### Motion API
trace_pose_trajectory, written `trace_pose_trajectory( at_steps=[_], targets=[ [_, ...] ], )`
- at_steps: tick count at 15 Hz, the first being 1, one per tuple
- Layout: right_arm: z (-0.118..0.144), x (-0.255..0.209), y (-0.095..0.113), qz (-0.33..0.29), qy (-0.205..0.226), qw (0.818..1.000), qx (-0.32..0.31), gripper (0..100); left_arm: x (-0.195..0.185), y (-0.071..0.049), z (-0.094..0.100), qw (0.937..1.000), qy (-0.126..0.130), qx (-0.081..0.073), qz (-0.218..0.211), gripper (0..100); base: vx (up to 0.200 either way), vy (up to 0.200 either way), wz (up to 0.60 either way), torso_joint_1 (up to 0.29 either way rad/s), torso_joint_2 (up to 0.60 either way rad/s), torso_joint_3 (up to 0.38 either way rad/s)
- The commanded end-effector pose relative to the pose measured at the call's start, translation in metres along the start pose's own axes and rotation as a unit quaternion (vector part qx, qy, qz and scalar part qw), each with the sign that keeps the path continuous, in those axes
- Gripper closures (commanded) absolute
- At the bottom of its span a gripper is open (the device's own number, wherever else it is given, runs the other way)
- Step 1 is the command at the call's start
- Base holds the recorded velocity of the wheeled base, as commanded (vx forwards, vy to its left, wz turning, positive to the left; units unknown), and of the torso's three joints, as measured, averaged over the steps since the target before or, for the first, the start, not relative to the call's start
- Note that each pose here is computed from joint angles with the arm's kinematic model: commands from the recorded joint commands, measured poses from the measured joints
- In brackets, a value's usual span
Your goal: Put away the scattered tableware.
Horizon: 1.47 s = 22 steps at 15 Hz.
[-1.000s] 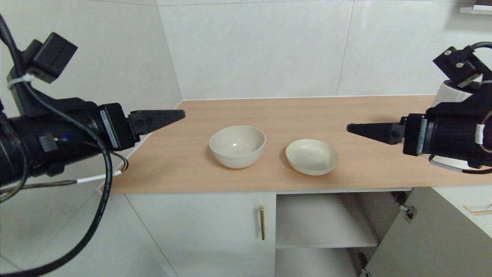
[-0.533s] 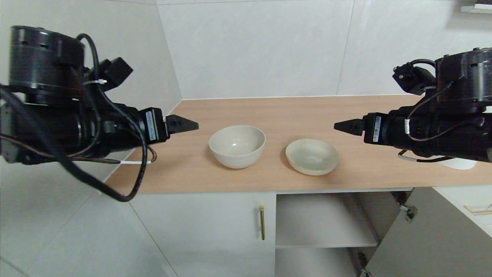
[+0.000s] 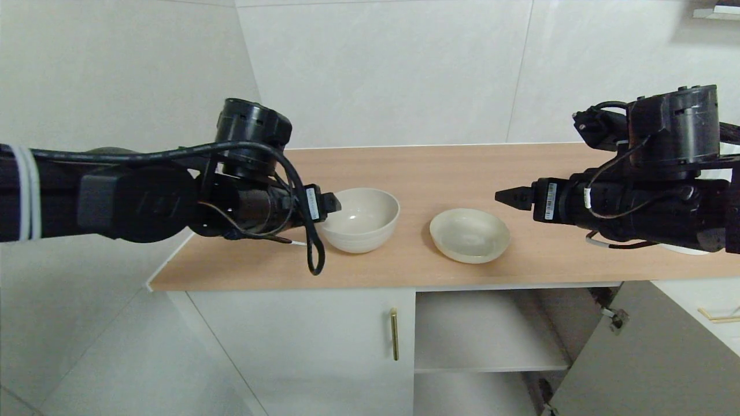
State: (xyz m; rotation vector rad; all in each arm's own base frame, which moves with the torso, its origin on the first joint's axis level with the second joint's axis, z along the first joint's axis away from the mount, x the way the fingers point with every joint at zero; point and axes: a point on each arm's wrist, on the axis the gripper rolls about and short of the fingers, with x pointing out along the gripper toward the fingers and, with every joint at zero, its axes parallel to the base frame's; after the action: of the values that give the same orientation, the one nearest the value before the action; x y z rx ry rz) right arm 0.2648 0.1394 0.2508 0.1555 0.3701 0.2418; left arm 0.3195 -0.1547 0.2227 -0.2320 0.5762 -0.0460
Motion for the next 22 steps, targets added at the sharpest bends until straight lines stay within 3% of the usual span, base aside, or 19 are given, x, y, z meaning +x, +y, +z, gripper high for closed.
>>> trace_pose_trajectory(
  at_steps=[1, 6, 7, 14, 16, 19, 20, 22],
  targets=[
    [-0.001, 0.002, 0.001, 0.000, 0.002, 1.000, -0.001, 0, 0.025, -0.005, -0.009, 0.9998, 0.019, 0.002, 0.009, 0, 0.000, 0.000, 0.00, 0.000, 0.00, 0.000],
    [-0.002, 0.002, 0.001, 0.000, 0.002, 1.000, -0.001, 0, 0.031, -0.006, -0.010, 0.9997, 0.023, 0.001, 0.011, 0, 0.000, 0.000, 0.00, 0.000, 0.00, 0.000],
    [-0.002, 0.002, 0.001, -0.001, 0.002, 1.000, -0.001, 0, 0.032, -0.006, -0.010, 0.9997, 0.022, 0.001, 0.012, 100, 0.000, 0.000, 0.00, 0.000, 0.00, 0.000],
    [-0.001, 0.002, 0.000, -0.007, -0.001, 1.000, -0.001, 0, 0.026, -0.005, -0.007, 0.9998, 0.016, -0.003, 0.011, 100, 0.000, 0.000, 0.00, 0.000, 0.00, 0.000],
    [-0.003, 0.007, 0.001, -0.009, 0.004, 1.000, -0.002, 0, 0.005, -0.002, 0.002, 0.9996, -0.004, -0.027, 0.007, 100, 0.000, 0.000, 0.00, 0.000, 0.00, 0.000],
    [-0.007, 0.022, 0.002, -0.017, 0.016, 1.000, -0.005, 0, -0.030, 0.010, 0.008, 0.9990, -0.026, -0.036, -0.001, 100, 0.000, 0.000, 0.00, 0.000, 0.00, 0.000],
    [-0.012, 0.036, 0.003, -0.031, 0.025, 0.999, -0.007, 0, -0.050, 0.021, 0.015, 0.9980, -0.045, -0.045, -0.001, 100, 0.000, 0.000, 0.00, 0.000, 0.00, 0.000],
    [-0.023, 0.061, 0.003, -0.078, 0.037, 0.996, -0.015, 0, -0.075, 0.027, 0.022, 0.9960, -0.070, -0.054, -0.012, 100, 0.000, 0.000, 0.00, 0.000, 0.00, 0.000]
  ],
)
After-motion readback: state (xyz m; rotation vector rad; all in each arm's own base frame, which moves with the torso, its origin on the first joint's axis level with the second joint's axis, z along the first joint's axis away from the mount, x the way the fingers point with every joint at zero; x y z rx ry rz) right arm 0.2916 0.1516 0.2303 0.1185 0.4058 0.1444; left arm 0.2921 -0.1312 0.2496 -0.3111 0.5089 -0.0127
